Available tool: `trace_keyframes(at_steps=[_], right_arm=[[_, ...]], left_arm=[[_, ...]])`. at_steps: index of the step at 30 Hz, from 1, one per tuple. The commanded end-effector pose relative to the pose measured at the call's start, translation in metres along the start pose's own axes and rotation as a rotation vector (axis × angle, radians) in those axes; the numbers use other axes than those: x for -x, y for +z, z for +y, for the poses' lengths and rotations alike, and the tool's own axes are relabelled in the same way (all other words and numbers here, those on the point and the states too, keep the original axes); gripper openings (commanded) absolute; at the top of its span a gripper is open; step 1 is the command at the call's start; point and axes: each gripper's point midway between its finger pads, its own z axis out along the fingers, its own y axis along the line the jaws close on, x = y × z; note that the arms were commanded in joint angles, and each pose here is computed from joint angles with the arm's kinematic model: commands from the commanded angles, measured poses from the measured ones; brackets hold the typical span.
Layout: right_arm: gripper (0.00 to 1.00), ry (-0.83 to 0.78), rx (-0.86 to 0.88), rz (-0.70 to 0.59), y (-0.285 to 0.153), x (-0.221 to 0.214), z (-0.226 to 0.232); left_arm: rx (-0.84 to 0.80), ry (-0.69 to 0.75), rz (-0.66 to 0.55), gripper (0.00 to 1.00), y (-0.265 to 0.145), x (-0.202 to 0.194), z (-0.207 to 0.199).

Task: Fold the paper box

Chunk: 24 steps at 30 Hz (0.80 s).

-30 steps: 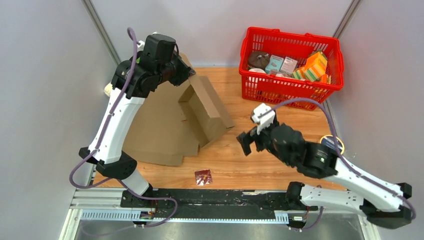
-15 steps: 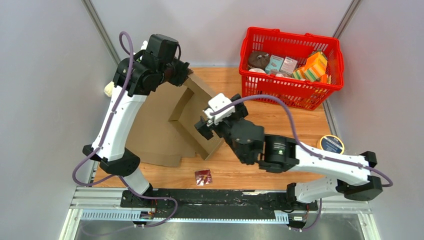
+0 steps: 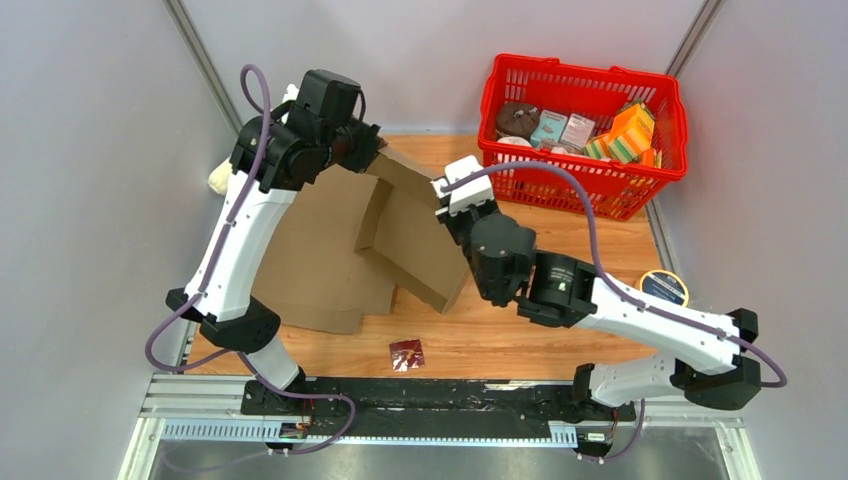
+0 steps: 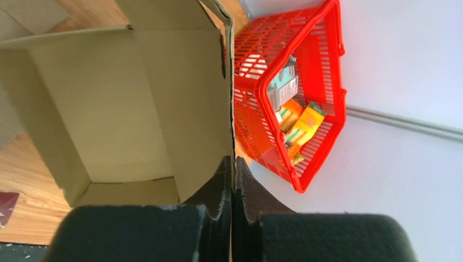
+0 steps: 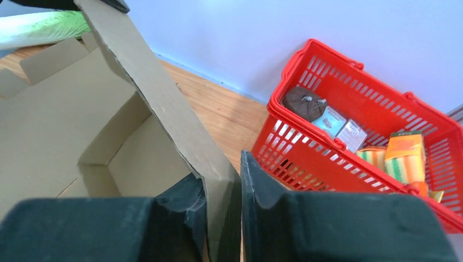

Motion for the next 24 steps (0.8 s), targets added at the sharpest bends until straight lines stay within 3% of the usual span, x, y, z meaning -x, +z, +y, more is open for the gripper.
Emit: trace_keyframes(at_steps=[1, 2, 3, 4, 5, 7, 8, 10, 11, 12, 14, 15, 16, 17, 20, 24], right_arm=[[0.17, 0.102, 0.013, 0.035, 0.005, -0.008, -0.035], [0.05, 0.148, 0.066, 0.038, 0.006, -0.009, -0.034], [0.0, 0.153, 0.085, 0.058, 0.007, -0.017, -0.039], [0.0, 0.174, 0.149, 0.079, 0.017, -0.027, -0.04], [0.0, 0.197, 0.17, 0.08, 0.018, -0.029, -0.047], [0.0, 0.228, 0.23, 0.121, 0.029, -0.047, -0.057], [0.0, 0.237, 0.249, 0.129, 0.033, -0.052, -0.062], [0.0, 0.261, 0.333, 0.162, 0.042, -0.069, -0.07], [0.0, 0.274, 0.382, 0.185, 0.044, -0.08, -0.068], [0.0, 0.291, 0.407, 0.195, 0.049, -0.087, -0.07], [0.0, 0.334, 0.53, 0.205, 0.049, -0.101, -0.075], [0.0, 0.343, 0.59, 0.2, 0.051, -0.106, -0.073], [0.0, 0.334, 0.617, 0.194, 0.053, -0.114, -0.085], [0.0, 0.351, 0.722, 0.181, 0.047, -0.112, -0.077], [0.0, 0.411, 0.832, 0.239, 0.043, -0.123, -0.086], [0.01, 0.432, 0.821, 0.26, 0.051, -0.125, -0.099]], left_arm=[[-0.081, 0.09, -0.007, 0.05, -0.007, 0.004, -0.013], [-0.087, 0.105, -0.013, 0.16, -0.008, 0.005, -0.014], [-0.114, 0.121, -0.026, 0.26, -0.011, 0.008, -0.018], [-0.134, 0.184, -0.033, 0.36, -0.013, 0.01, -0.019], [-0.164, 0.209, -0.046, 0.55, -0.016, 0.013, -0.024], [-0.221, 0.345, -0.068, 0.68, -0.029, 0.017, -0.022], [-0.306, 0.378, -0.098, 0.8, -0.036, 0.021, -0.036], [-0.418, 0.617, -0.076, 0.8, -0.054, 0.011, -0.019], [-0.538, 0.667, -0.108, 0.8, -0.068, 0.011, -0.031], [-0.631, 0.757, -0.016, 0.8, -0.079, -0.013, -0.004], [-0.826, 0.903, -0.021, 0.8, -0.097, -0.03, 0.006], [-0.883, 0.966, 0.114, 0.79, -0.095, -0.06, 0.046], [-0.904, 1.032, 0.157, 0.78, -0.091, -0.072, 0.065], [-0.859, 1.087, 0.268, 0.77, -0.083, -0.093, 0.097], [-0.678, 1.33, 0.436, 0.77, -0.05, -0.141, 0.184], [-0.478, 1.497, 0.54, 0.77, -0.002, -0.179, 0.256]])
